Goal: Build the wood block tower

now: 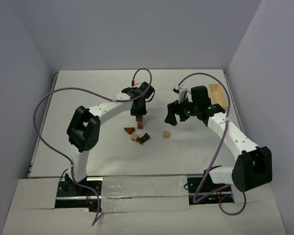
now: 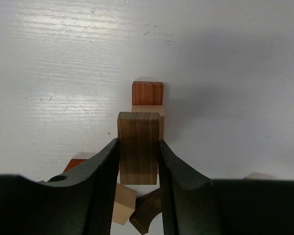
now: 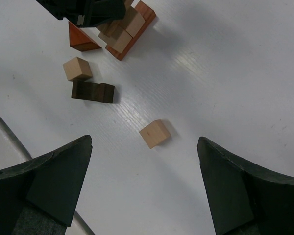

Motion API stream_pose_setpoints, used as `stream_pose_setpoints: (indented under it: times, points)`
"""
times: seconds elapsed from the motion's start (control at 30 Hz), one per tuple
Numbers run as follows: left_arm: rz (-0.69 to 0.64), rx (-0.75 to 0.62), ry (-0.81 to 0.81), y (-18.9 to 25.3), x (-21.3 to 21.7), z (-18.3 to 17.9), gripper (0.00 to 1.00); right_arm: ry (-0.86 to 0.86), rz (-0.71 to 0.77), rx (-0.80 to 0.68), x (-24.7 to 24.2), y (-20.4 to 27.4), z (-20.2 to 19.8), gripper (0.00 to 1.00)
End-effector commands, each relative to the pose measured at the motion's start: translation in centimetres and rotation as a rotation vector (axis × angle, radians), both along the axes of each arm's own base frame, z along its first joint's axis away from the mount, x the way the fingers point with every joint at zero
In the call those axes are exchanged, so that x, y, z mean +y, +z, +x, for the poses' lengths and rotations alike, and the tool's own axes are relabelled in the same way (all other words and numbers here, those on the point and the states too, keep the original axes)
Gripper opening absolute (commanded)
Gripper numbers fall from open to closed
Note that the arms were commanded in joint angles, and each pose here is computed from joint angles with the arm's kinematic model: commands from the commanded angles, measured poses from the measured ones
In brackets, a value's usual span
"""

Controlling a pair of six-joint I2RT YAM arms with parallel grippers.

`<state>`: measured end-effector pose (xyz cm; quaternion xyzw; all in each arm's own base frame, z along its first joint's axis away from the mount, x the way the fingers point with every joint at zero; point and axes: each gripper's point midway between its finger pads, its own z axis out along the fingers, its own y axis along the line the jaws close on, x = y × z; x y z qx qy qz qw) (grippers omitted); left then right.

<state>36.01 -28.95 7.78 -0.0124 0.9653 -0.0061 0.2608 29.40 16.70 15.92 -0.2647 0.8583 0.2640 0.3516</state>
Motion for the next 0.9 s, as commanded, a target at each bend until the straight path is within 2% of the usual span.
stream_pose_setpoints:
  times: [0.0, 0.57, 0.87]
  points:
    - [-0.036, -0.013, -0.001, 0.08, -0.84, 0.62, 0.11, -0.002, 0.025, -0.041, 0.34, 1.74, 1.20, 0.95]
    - [-0.054, 0.008, -0.012, -0.17, -1.37, 0.35, 0.17, -0.002, 0.023, -0.030, 0.32, 1.29, 1.11, 0.95]
    - [-0.051, 0.008, -0.010, -0.25, -1.33, 0.38, 0.25, 0.000, 0.025, -0.030, 0.36, 1.30, 1.08, 0.95]
